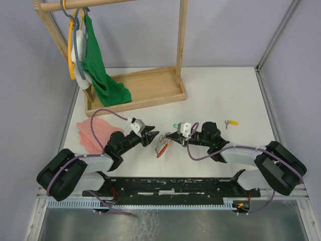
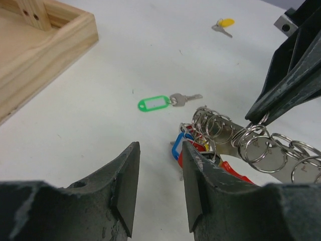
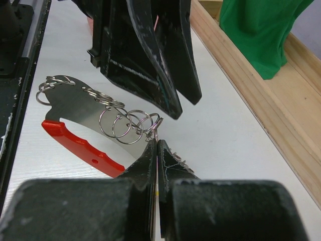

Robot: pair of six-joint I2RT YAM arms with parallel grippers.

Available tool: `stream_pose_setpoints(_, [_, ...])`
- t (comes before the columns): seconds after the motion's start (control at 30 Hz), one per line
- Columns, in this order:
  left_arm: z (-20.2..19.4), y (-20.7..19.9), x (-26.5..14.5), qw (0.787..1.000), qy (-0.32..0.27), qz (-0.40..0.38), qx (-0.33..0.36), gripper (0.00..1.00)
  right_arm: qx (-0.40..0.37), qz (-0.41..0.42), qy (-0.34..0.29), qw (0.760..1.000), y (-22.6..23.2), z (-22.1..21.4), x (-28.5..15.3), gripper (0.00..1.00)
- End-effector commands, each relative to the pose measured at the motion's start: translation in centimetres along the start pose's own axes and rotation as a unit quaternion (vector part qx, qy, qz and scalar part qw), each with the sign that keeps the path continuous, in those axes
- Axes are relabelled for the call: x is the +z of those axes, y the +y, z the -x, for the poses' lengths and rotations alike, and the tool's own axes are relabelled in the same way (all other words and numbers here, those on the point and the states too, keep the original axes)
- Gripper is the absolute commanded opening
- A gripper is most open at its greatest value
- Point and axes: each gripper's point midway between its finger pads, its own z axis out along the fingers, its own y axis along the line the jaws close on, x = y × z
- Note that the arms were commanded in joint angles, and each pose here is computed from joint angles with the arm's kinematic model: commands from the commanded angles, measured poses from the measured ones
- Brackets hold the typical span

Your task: Put the keys on the keyring

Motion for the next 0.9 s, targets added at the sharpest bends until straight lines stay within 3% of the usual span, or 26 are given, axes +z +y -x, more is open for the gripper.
stream_pose_setpoints(0.0, [2.7, -1.0, 1.4, 0.998, -0.054, -0.043, 0.013, 0.47, -0.019, 0.009, -0.035, 0.999, -0.5, 2.2, 0.5, 0.01])
stream_pose_setpoints(0.23, [3.8, -3.8, 0.2, 0.989, -0.084, -0.115, 0.047, 0.5, -0.022, -0.004, -0.025, 0.999, -0.9, 1.6, 0.5, 0.01])
stream_pose_setpoints(0.57, [2.9, -6.4, -0.3, 0.98, -0.075, -0.177, 0.056, 0.49, -0.022, -0.022, -0.03, 0.999, -1.6, 1.8, 0.4, 0.01])
stream_pose_setpoints(0.87, [2.4, -5.2, -0.8, 0.988, -0.065, -0.131, 0.053, 0.51, -0.018, -0.031, -0.032, 0.999, -1.8, 1.7, 0.0, 0.01])
